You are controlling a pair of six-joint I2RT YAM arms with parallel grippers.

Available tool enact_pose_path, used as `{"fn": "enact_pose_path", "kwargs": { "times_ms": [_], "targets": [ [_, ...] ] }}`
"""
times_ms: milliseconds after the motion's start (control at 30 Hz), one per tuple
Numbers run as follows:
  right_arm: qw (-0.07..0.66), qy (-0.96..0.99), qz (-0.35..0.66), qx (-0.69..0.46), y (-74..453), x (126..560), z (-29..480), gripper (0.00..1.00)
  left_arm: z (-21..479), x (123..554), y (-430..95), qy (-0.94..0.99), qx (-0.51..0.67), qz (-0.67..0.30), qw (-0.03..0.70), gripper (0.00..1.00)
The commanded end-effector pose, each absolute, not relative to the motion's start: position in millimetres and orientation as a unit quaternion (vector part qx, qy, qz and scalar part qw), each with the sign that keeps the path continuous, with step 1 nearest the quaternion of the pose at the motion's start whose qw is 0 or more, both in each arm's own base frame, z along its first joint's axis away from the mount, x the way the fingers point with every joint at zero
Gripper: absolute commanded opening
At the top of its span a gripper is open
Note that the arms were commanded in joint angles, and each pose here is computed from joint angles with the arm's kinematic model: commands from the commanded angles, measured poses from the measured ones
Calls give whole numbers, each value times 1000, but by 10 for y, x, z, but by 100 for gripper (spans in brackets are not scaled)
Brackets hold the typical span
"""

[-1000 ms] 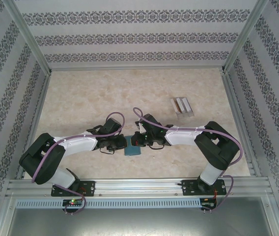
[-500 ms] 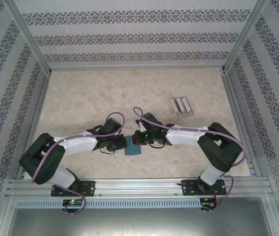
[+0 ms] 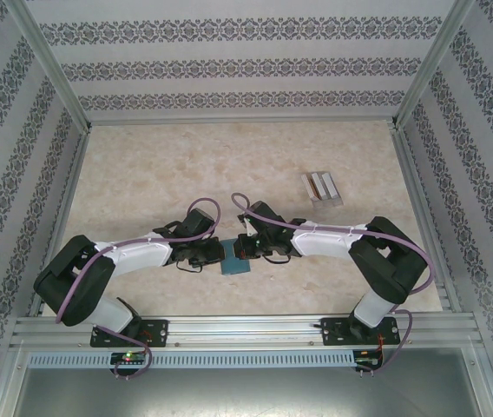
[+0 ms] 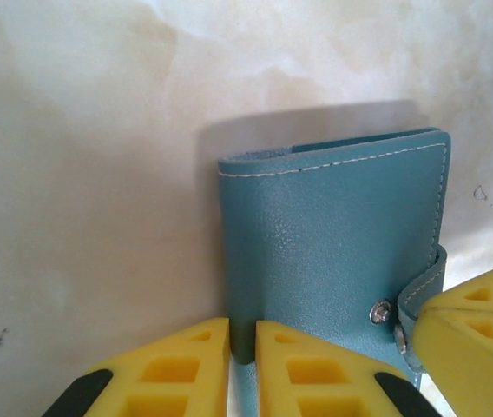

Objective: Put the credit cards into the card holder

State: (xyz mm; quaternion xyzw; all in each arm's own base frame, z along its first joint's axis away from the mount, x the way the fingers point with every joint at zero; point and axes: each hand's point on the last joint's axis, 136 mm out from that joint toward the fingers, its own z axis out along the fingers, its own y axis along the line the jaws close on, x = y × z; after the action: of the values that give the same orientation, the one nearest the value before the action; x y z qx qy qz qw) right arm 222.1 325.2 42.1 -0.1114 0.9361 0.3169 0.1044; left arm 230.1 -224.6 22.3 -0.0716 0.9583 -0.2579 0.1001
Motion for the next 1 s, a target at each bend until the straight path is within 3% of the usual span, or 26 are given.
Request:
{"fn": "enact_pose_path", "kwargs": {
  "times_ms": [0, 967],
  "targets": [
    [104, 939, 306, -121, 3315, 2228, 355, 0, 169, 2233, -2197, 961, -78, -250, 85, 15],
    [159, 935, 291, -125, 3242, 2370, 547, 0, 162, 2214, -2216, 961, -76, -254, 79, 11]
  ]
}}
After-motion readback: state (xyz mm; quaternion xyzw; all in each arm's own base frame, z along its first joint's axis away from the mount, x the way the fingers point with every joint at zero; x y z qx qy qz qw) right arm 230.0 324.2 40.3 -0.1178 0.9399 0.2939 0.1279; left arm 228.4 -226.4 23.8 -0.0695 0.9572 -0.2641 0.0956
